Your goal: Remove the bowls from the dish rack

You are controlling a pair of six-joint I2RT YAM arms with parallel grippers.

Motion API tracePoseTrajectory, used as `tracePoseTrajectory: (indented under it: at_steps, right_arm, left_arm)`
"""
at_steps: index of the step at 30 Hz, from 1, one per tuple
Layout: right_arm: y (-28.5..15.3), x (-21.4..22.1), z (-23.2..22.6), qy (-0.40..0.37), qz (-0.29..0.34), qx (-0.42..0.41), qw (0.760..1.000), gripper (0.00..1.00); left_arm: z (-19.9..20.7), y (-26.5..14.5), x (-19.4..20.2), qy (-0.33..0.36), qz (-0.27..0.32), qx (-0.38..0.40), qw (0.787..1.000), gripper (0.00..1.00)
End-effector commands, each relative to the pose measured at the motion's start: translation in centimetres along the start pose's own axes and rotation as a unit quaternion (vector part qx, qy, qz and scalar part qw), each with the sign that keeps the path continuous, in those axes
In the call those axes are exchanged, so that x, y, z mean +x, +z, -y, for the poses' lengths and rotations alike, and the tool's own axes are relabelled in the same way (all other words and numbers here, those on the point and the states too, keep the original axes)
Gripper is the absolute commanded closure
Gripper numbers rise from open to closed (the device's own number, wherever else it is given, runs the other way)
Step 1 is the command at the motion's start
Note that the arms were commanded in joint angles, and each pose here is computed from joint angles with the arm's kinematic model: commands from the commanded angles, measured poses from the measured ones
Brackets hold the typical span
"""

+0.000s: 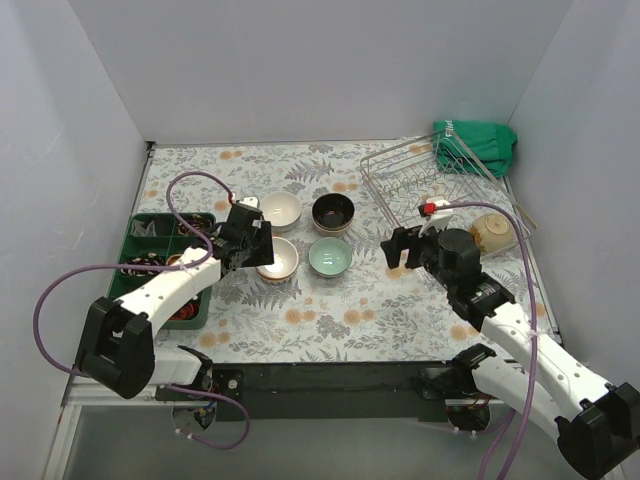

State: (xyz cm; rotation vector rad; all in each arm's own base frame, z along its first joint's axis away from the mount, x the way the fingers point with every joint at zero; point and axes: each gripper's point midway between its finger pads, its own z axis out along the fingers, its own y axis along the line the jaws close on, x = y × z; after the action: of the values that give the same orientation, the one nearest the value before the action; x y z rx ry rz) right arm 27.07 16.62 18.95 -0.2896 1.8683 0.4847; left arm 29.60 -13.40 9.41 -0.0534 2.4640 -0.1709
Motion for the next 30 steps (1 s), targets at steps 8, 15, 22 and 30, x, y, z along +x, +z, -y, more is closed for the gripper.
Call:
tracePoseTrajectory:
  at_steps: [8,15,22,30]
  right_arm:
    - [-1.5,-3.1,7.2,-0.048,-0.028,0.219,0.974,0.07]
    - [-2.5,-3.7,12.9,-0.073,-0.08,0.388,0.915,0.02]
    - [-1.6,-3.4,17.5,-0.05,-0.116,0.453,0.882,0.01]
    - [-0.1,-0.6,23.6,0.034,-0.157,0.465,0.871,0.02]
  left_arm:
    - [-0.2,-4.1,-2.4,-0.014,0.091,0.034,0.995,0.27]
    - [-0.3,-7.6,-4.0,-0.033,0.171,0.068,0.982,0.06]
    - [-0.3,-9.9,-4.1,-0.039,0.214,0.1,0.971,0.02]
    - [-0.6,-10.8,-4.0,-0.037,0.232,0.096,0.967,0.02]
